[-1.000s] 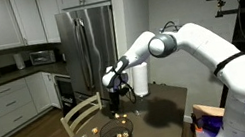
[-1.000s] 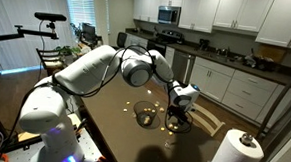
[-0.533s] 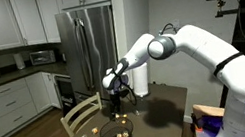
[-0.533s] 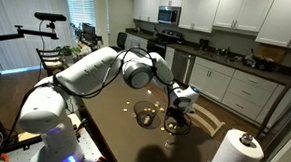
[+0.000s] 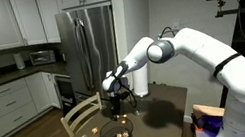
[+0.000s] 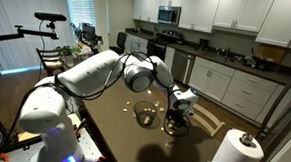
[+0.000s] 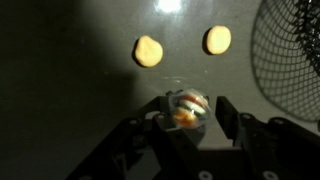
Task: Put the yellow object in the black basket
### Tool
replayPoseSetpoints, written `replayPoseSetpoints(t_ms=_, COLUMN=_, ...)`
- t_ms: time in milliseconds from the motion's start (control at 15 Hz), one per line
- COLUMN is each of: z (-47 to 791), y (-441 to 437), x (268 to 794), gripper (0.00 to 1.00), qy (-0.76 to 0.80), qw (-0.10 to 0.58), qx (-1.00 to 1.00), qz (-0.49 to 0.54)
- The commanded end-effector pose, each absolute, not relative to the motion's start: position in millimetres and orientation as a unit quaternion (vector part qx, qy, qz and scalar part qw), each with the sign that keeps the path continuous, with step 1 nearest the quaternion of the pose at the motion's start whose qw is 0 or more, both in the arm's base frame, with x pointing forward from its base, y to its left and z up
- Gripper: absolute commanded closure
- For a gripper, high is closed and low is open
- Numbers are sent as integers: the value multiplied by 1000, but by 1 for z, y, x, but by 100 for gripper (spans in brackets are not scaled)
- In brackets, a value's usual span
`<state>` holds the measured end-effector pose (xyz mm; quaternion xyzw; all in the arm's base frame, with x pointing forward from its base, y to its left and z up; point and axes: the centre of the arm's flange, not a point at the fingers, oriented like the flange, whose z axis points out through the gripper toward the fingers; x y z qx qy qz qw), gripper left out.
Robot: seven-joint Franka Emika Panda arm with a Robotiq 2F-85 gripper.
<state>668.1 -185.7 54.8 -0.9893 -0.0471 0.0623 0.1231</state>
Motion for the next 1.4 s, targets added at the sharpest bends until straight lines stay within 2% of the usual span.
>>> replayPoseSetpoints(t_ms=0, z=50, y=-186, x=678, gripper=80, qy=-41, qw=122, qx=-989, qz=75)
replayPoseSetpoints(t_ms=133, z=53, y=-186, x=679, gripper=90, qy=-41, qw=124, qx=-988, qz=79)
replayPoseSetpoints(t_ms=200, z=55, y=-185, x=679, gripper=91, qy=-40, qw=124, qx=-988, qz=82)
replayPoseSetpoints(t_ms=267, z=57, y=-185, x=678, gripper=89, qy=-39, qw=123, qx=-988, qz=85)
replayPoseSetpoints(t_ms=467, z=70, y=-181, x=674, gripper=94, qy=-33, qw=117, qx=-988, qz=95)
replayPoseSetpoints(t_ms=733, z=92, y=-171, x=670, gripper=92, qy=-23, qw=102, qx=-988, qz=111)
replayPoseSetpoints(t_ms=1333, z=156, y=-117, x=655, gripper=92, qy=-20, qw=40, qx=-992, qz=117)
